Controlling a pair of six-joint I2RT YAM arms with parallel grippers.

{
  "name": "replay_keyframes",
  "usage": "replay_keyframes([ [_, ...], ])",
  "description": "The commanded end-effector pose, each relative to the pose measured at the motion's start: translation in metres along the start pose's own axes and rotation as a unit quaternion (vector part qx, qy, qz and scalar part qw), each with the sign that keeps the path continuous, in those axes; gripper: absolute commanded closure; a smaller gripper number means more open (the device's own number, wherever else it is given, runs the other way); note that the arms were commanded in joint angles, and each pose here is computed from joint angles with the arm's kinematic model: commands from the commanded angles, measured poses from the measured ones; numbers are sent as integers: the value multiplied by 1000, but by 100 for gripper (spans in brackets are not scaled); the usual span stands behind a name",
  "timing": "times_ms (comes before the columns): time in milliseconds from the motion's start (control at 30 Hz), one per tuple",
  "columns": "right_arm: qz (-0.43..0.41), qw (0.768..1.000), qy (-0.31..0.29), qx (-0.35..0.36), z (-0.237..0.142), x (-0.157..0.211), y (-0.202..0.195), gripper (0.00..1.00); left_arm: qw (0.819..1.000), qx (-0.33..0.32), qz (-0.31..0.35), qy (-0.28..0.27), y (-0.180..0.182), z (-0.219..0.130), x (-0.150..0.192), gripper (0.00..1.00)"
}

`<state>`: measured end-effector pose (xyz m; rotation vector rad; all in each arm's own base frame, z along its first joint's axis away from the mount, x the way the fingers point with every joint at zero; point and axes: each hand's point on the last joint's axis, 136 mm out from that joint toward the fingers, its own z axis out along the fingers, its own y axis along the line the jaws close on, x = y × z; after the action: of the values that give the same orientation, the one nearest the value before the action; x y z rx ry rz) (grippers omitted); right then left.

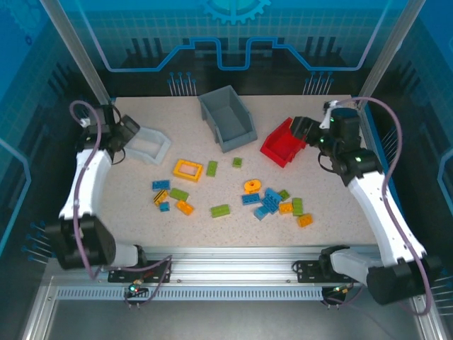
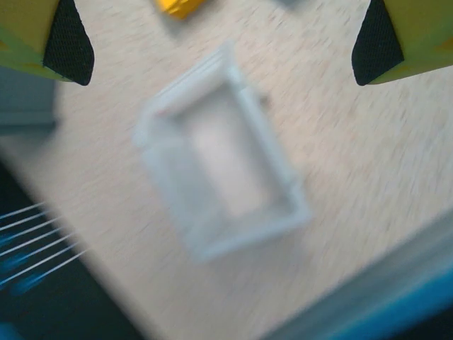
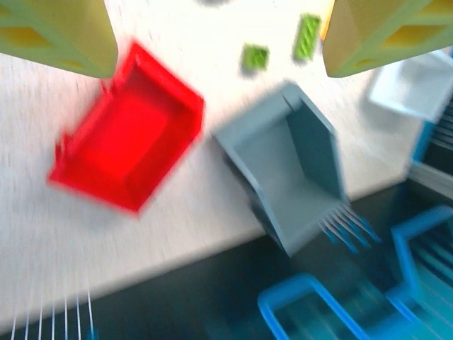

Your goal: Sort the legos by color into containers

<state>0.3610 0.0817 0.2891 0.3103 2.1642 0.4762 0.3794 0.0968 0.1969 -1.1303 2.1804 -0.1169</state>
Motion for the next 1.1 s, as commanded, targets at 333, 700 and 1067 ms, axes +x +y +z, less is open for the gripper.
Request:
replay_keyframes([
  [333, 55, 981, 172, 74, 67, 67, -36, 27, 986, -81, 13, 148, 15, 102, 37, 23],
  [700, 63, 970, 198, 125, 90, 82, -76, 29, 983, -67, 62, 160, 3, 138, 46, 54],
  [1067, 56, 961, 217, 162, 142, 81, -106, 35, 974, -7, 168, 154, -48, 149, 59, 86],
])
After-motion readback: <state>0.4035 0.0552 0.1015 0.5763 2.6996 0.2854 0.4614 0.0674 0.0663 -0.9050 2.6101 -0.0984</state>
